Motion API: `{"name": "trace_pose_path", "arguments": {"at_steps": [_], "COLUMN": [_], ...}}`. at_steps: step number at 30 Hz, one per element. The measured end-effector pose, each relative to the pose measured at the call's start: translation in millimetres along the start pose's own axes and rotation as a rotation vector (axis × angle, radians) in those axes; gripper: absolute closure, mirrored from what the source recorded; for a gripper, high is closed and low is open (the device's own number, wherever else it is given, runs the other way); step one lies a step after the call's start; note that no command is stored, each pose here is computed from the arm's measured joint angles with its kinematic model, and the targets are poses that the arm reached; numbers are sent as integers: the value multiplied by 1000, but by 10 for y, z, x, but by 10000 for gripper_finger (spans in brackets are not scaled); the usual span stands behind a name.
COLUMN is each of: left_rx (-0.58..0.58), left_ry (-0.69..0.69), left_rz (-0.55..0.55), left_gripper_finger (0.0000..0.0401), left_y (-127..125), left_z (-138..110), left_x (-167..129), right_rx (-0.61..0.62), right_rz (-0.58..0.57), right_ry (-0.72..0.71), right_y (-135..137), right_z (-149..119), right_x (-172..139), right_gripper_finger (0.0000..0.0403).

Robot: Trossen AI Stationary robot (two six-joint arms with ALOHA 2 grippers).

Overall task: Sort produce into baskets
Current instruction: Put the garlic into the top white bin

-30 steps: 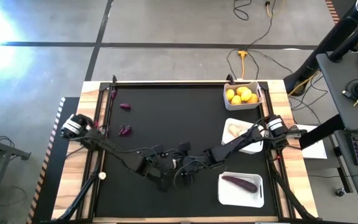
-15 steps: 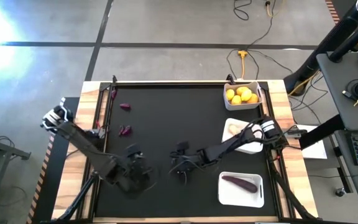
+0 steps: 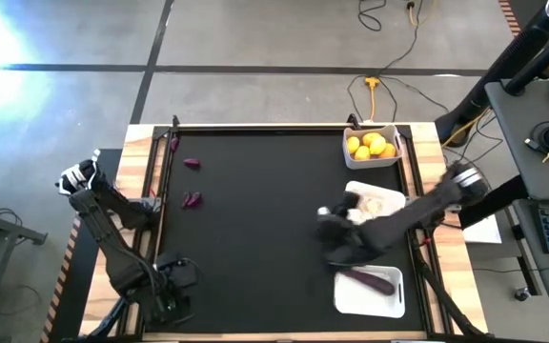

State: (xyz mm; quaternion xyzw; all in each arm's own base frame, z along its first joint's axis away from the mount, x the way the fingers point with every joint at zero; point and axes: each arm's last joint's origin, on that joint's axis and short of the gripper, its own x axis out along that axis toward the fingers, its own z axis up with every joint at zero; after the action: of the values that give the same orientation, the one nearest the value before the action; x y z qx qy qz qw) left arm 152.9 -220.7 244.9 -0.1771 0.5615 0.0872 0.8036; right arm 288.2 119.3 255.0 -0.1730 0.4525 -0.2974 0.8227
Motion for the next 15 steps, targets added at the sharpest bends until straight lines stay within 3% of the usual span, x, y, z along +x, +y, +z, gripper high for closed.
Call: {"name": "trace_pose_path", "arguments": {"at_steps": [3, 8, 15], "left_rx": [-45, -75, -75], "left_ry": [28, 66, 82], "left_rz": [8, 51, 112], "left_gripper_finger": [166, 170, 170], "left_y": [17, 102, 227], "left_z": [-89, -152, -112], "left_x": [29, 131, 266], "right_rx": [125, 279, 482], "right_rz": [-55, -77, -23], "right_ry": [-63, -90, 92], "right_y": [-196, -465, -707], "right_z": [-284, -755, -1311], "right_x": [-193, -180, 82], "right_gripper_finger": [263, 265, 274]}}
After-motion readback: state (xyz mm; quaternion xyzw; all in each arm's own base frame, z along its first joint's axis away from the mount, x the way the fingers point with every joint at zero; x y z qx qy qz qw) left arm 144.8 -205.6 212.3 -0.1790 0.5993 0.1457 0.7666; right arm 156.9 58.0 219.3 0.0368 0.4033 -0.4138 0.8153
